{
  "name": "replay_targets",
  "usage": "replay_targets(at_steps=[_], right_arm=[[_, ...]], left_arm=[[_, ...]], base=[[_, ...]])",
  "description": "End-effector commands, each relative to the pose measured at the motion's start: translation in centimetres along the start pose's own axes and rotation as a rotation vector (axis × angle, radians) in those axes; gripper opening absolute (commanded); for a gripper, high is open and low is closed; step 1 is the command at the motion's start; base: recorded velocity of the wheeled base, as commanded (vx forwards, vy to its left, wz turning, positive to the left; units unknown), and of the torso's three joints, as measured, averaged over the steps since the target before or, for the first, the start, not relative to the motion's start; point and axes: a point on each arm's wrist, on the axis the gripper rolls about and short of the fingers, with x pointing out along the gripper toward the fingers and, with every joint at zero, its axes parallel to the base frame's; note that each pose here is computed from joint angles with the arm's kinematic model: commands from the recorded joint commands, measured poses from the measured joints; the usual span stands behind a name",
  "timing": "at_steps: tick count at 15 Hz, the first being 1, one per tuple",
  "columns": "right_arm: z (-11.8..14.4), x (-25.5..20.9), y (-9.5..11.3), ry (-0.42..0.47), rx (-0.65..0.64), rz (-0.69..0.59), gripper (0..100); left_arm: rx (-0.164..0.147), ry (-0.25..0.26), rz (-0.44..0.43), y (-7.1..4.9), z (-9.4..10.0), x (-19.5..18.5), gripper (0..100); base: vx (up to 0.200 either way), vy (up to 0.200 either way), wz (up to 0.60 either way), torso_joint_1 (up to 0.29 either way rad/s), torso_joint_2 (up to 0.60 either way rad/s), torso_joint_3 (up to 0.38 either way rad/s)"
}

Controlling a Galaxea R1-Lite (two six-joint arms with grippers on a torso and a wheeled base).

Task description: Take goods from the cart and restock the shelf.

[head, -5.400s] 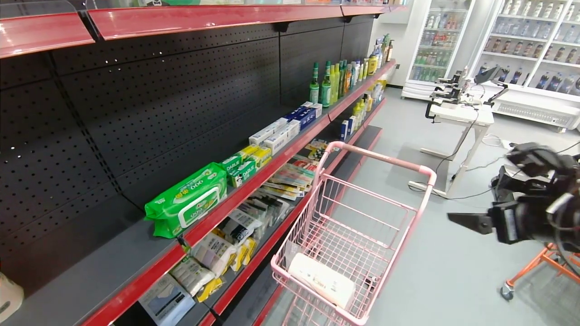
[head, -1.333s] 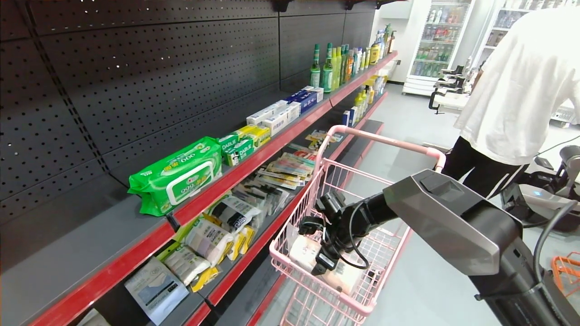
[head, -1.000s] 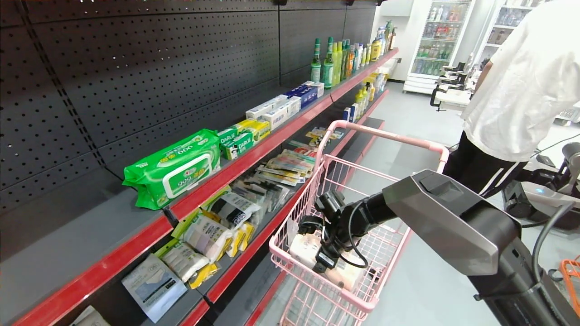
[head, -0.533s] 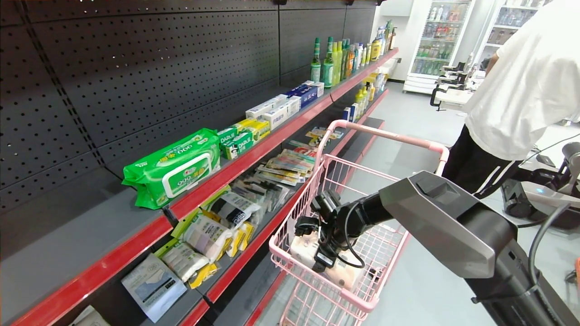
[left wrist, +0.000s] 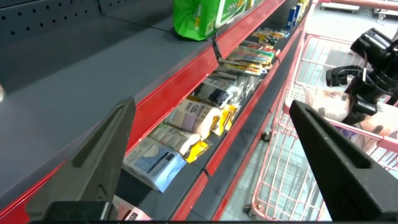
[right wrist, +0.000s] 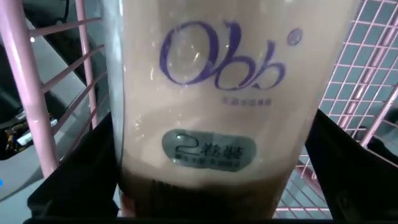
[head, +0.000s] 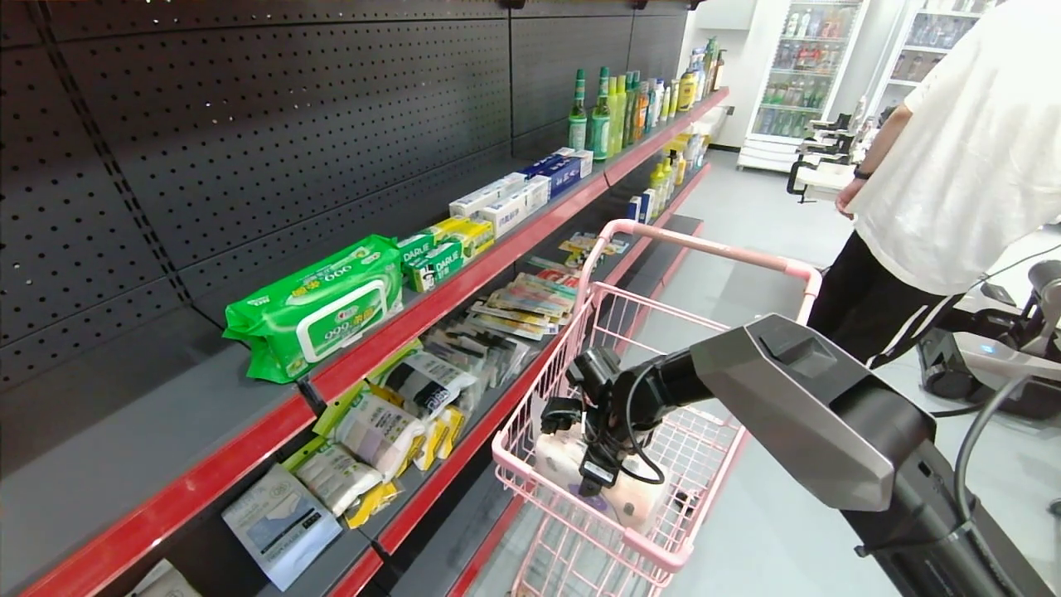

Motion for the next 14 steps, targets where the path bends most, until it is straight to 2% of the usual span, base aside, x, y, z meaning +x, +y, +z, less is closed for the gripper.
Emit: replay_targets(at_steps=[1, 7, 9, 12, 13, 14], right_arm=[[-0.2, 0.3, 0.0, 0.008, 0.001, 0.005, 0], [-0.5, 0.3, 0.3, 0.019, 0.028, 0.016, 0], [-0.1, -2.6, -0.3, -0.018, 0.106, -0.008, 0], [0.2, -8.0, -1.8, -0.088, 0.137, -0.073, 0], [0.2, -8.4, -1.9, -0.090, 0.139, -0.079, 0], [-0.8, -11.0, -2.9, -0.079, 0.179, -0.100, 0]], left_arm=[[0.000, 0.001, 0.000, 0.0, 0.0, 0.0, 100], [0.000, 0.001, 0.000, 0.0, 0.0, 0.0, 100], [0.000, 0.001, 0.000, 0.0, 0.0, 0.0, 100], [0.000, 0.001, 0.000, 0.0, 0.0, 0.0, 100], [0.000, 0.001, -0.002, 0.0, 0.0, 0.0, 100], [0.000, 0.001, -0.002, 0.0, 0.0, 0.0, 100]], base=[[0.000, 0.000, 0.00, 0.000, 0.00, 0.000], [0.000, 0.000, 0.00, 0.000, 0.00, 0.000], [0.000, 0.000, 0.00, 0.000, 0.00, 0.000], [0.000, 0.000, 0.00, 0.000, 0.00, 0.000], [0.000, 0.000, 0.00, 0.000, 0.00, 0.000], [0.000, 0.000, 0.00, 0.000, 0.00, 0.000]])
